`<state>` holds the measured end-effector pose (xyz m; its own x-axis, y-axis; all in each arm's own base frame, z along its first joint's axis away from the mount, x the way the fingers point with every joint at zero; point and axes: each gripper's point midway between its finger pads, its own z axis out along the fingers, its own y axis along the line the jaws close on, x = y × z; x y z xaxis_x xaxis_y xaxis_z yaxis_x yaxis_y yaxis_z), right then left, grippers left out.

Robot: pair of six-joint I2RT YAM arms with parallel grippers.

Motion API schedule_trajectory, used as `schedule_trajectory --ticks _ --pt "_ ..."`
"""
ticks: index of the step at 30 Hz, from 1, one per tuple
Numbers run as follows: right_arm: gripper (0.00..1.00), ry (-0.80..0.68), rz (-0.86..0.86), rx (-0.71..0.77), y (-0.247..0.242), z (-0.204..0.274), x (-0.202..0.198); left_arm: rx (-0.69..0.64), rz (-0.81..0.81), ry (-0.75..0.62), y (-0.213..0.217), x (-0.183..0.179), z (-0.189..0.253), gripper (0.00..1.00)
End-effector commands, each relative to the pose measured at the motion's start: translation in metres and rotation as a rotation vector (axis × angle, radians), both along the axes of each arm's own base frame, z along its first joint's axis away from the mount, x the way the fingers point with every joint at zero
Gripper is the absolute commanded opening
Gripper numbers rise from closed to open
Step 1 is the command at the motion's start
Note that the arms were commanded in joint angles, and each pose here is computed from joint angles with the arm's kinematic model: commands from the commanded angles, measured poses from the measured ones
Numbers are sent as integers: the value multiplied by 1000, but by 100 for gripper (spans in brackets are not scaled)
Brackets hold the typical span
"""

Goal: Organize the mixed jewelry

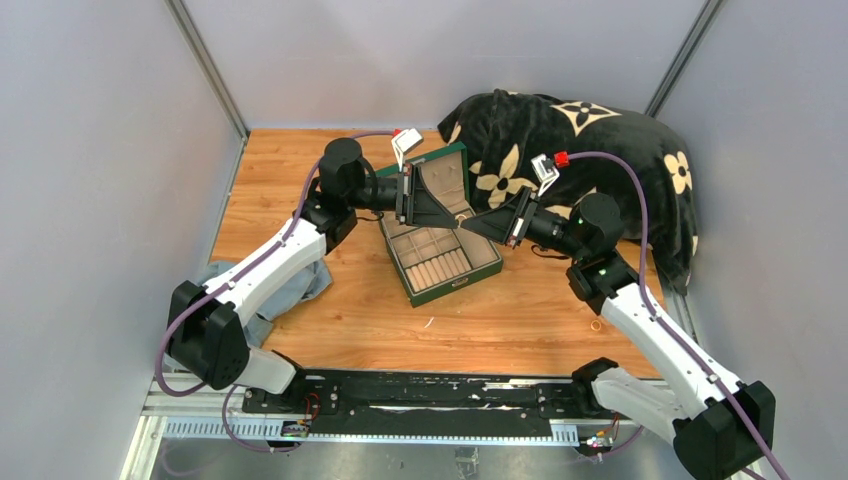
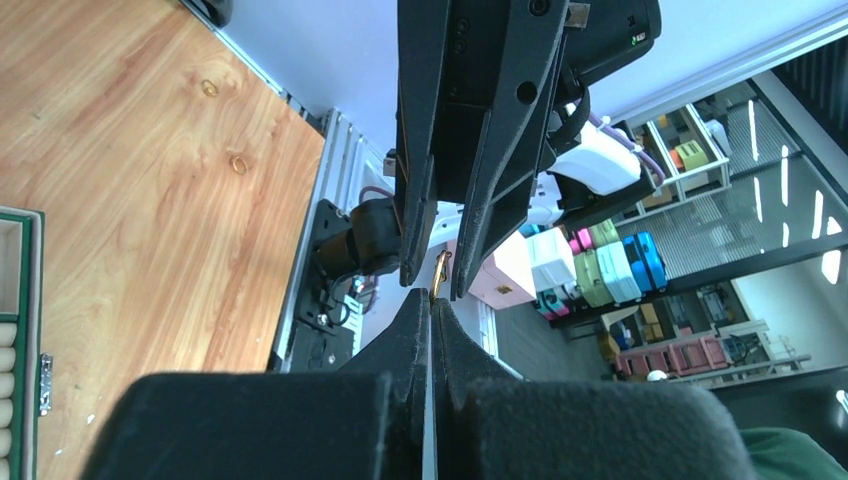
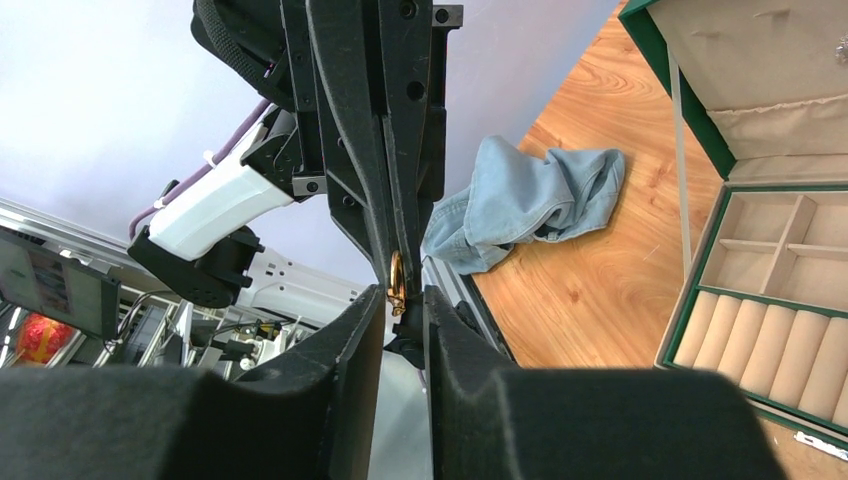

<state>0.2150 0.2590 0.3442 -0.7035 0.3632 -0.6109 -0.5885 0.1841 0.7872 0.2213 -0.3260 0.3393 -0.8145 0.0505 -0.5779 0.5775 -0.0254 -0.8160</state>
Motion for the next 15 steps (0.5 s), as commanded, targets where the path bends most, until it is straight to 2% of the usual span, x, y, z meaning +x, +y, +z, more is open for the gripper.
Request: schedule_trajectory --ticks 1,7,9,13,14,15 --pt "24 -11 1 8 -2 2 0 -2 7 -5 2 2 -3 0" --pt "9 -9 5 9 0 1 2 2 10 0 1 4 -6 0" --pt "0 -6 3 4 0 -1 2 2 11 0 1 4 -6 0" --pt "0 -4 -15 -8 -2 -3 4 7 17 11 0 7 -10 1" --pt "0 -4 -21 -15 -3 -4 4 10 20 17 0 8 -12 8" --pt "0 -2 -32 -28 -4 -6 5 12 23 21 1 10 -13 21"
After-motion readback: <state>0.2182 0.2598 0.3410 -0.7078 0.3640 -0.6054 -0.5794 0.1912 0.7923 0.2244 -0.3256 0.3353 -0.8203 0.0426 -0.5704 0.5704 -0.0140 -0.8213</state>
